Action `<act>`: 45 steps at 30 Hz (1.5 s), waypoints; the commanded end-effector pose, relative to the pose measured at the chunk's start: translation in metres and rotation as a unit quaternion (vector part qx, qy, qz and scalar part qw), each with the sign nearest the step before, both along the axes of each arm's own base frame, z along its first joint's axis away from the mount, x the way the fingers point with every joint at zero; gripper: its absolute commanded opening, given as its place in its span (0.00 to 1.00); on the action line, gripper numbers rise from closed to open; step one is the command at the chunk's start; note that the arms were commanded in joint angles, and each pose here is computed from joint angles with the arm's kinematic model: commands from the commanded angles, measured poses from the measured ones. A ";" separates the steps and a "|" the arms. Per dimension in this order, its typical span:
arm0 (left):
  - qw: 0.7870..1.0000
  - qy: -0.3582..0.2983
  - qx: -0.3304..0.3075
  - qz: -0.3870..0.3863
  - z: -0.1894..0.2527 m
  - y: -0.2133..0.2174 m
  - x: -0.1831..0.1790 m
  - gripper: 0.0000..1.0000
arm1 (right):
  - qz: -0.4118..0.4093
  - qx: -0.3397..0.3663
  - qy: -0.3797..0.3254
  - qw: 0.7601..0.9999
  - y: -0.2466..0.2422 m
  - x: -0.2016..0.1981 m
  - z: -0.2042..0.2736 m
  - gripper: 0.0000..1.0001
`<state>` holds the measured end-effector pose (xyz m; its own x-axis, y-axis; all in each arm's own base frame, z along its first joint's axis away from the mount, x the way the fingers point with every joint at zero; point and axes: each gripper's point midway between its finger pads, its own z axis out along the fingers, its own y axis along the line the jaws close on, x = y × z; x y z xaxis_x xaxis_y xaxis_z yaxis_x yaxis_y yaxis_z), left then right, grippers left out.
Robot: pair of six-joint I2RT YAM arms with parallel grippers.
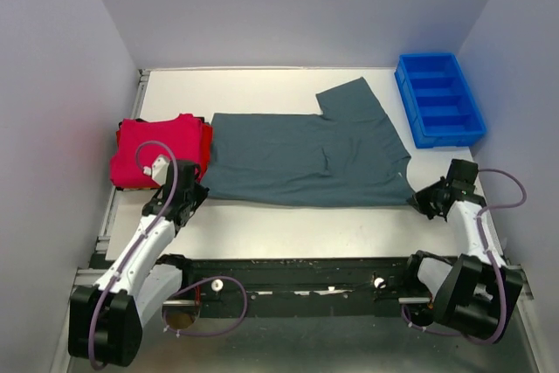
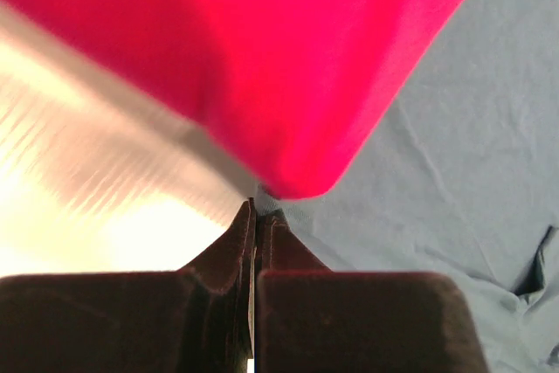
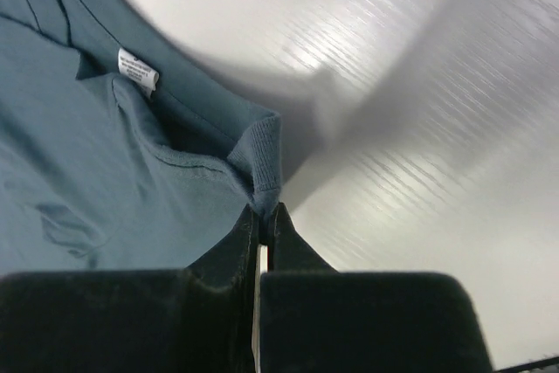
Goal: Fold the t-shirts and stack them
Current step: Fold the flattened tshirt in 1/3 of the way, then grap the side of the flattened tshirt furthest away from the robot with both arms
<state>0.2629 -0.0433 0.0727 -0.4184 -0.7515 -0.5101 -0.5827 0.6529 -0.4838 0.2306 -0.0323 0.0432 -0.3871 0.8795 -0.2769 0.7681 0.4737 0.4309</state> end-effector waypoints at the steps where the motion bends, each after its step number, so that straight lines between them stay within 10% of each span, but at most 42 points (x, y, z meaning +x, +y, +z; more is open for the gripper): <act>1: 1.000 0.028 -0.007 0.009 -0.021 0.001 -0.032 0.00 | -0.047 -0.035 0.018 0.998 -0.011 -0.027 -0.002 0.01; 4: 1.000 0.023 -0.009 0.001 -0.024 -0.006 -0.037 0.05 | -0.087 -0.067 0.006 0.994 -0.022 -0.037 0.008 0.04; 8: 1.000 -0.001 -0.003 -0.030 -0.008 -0.017 -0.028 0.62 | -0.098 -0.098 -0.044 0.989 -0.030 -0.033 0.031 0.70; 11: 0.999 -0.019 0.026 -0.043 0.028 -0.015 -0.017 0.73 | -0.049 -0.103 -0.089 0.989 -0.025 -0.018 0.061 0.72; 19: 0.976 -0.135 0.101 -0.141 0.117 -0.027 0.028 0.76 | 0.135 -0.091 -0.300 0.940 0.018 0.046 0.157 0.70; 27: 0.968 -0.182 0.129 -0.113 0.128 -0.038 0.112 0.76 | 0.211 -0.104 -0.317 0.919 0.061 0.110 0.201 0.69; 45: 0.977 -0.010 0.168 -0.128 0.035 -0.039 0.263 0.59 | 0.251 -0.096 -0.348 0.898 0.085 0.187 0.207 0.67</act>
<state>0.5180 -0.0862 0.1472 -0.4606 -0.4219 -0.7809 -0.3511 0.8947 -0.2763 0.3982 0.0494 0.2312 -0.4415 0.5599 -0.7011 0.0721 0.8010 0.5943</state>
